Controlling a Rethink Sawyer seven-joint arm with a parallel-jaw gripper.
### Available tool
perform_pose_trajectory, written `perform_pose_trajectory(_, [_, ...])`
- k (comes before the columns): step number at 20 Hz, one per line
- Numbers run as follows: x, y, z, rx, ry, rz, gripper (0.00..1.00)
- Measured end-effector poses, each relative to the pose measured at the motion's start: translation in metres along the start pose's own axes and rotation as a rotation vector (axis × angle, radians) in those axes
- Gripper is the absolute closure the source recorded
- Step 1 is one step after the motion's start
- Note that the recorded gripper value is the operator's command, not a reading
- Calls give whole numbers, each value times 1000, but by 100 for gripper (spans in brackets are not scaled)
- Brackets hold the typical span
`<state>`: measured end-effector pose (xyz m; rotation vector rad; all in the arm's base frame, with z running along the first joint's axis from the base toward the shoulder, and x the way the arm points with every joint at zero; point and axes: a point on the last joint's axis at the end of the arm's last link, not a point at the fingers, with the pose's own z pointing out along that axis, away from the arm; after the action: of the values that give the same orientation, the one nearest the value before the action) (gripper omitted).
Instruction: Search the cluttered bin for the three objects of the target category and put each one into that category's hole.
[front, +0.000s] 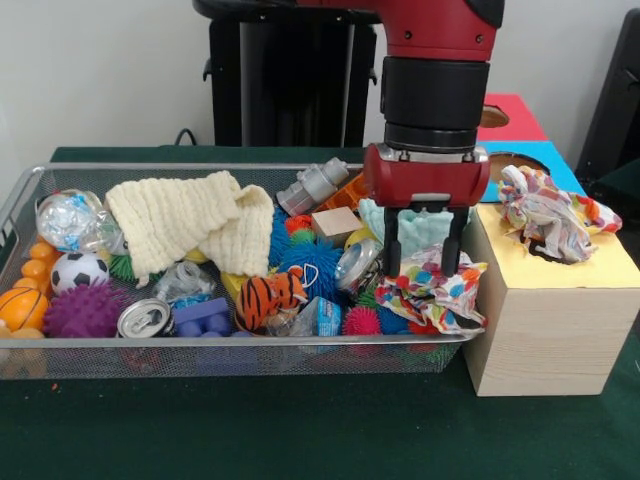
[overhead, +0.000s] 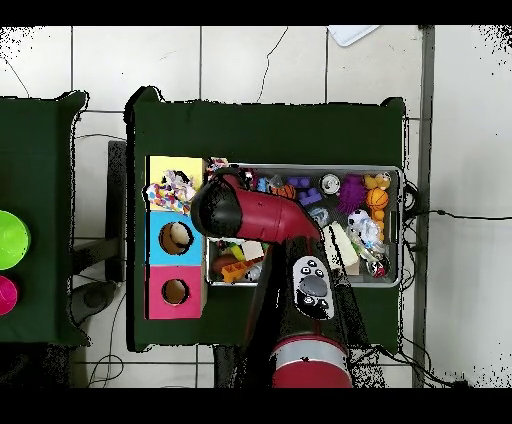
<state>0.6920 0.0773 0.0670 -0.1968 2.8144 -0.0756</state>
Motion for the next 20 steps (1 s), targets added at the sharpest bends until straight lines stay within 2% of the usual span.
perform_pose_trajectory(1, [-1,1,0,-3,0,1,0])
perform_pose_trajectory(6, [-3,11,2,-72,3,37,0])
perform_pose_trajectory(9, [4,16,7,-119,18,60,0])
perform_pose_trajectory(14, [11,20,13,-142,35,70,0])
perform_pose_trajectory(20, [17,21,20,-147,50,74,0])
